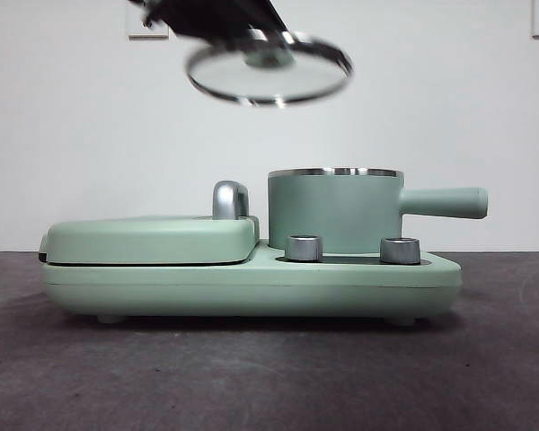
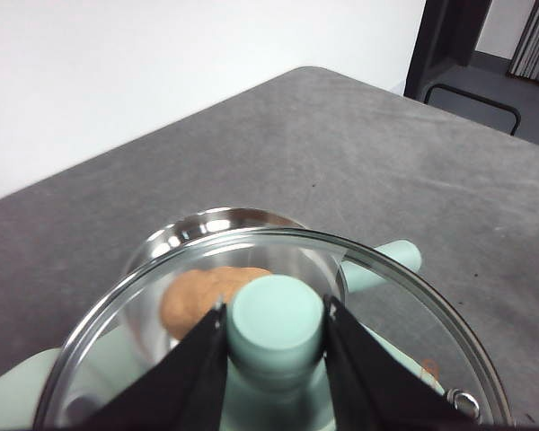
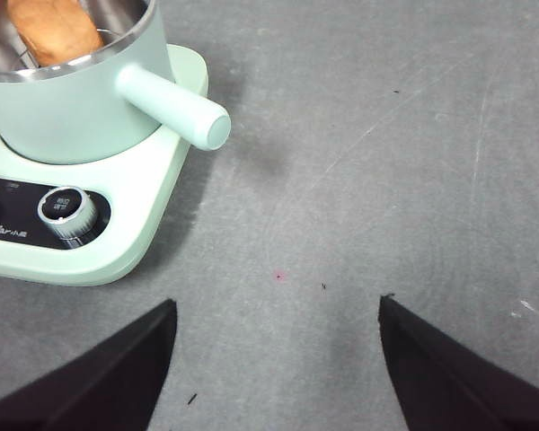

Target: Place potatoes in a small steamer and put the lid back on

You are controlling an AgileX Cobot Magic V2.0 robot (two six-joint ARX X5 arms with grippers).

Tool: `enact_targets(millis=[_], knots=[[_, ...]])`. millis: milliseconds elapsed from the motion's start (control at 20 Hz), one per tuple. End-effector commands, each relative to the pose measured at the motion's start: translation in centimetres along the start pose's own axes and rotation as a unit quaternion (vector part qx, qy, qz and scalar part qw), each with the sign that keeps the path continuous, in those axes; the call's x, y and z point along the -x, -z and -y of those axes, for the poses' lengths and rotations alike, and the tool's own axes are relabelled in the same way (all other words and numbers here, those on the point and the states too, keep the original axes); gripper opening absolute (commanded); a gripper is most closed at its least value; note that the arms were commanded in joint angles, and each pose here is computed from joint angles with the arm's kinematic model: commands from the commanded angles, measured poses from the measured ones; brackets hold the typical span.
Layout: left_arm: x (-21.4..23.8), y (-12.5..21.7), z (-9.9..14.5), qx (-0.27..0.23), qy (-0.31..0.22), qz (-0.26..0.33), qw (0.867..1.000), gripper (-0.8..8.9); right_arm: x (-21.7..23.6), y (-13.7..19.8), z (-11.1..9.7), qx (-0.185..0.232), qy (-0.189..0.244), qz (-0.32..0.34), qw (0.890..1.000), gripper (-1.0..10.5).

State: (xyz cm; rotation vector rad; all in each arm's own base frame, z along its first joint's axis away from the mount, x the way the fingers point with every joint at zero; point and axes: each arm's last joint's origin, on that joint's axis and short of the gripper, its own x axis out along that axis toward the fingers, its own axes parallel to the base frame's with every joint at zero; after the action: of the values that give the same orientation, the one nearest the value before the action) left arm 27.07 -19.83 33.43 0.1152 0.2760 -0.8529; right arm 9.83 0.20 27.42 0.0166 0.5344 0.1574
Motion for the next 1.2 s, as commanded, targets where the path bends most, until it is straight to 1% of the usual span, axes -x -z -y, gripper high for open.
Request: enact_targets(millis=[50,150,300,500,750,850,1200], knots=[[-2.7,-1.1,0.0,-0.011,0.008,0.033,0.999,0.14,-0.1,-0.1,0.0,-0.008,-0.001,0.000,1.000,3.5],[-5.2,-0.6,-0.2,-0.014,0.011,0.024,1.000,0.14,-0.1,-0.1,-0.1,-0.005,-0.005,0.000,1.000,3.5],[-8.4,-0.3,-0.9,-0.018,0.010,0.029,0.999,0.14,-0.1,-0.1,-0.3,0.001,-0.016,-0.002,1.000,3.5],[-11.2,0.6,-1.4,-0.032,0.008,0.044,0.999,0.15,-0.1,-0.1,-0.5,0.007,-0.024,-0.002,1.000,3.5],[-12.4,1.3,-1.7,-0.038,-0.005,0.061,0.997,0.15,-0.1,0.0,-0.6,0.007,-0.025,-0.005,1.000,3.5],[-12.6,1.6,-1.8,-0.046,-0.006,0.057,0.997,0.14,-0.1,0.0,-0.6,0.007,-0.025,-0.004,1.000,3.5],[-13.0,2.5,-1.8,-0.039,-0.004,0.026,0.999,0.15,-0.1,-0.1,-0.6,0.009,-0.025,-0.004,1.000,3.5]])
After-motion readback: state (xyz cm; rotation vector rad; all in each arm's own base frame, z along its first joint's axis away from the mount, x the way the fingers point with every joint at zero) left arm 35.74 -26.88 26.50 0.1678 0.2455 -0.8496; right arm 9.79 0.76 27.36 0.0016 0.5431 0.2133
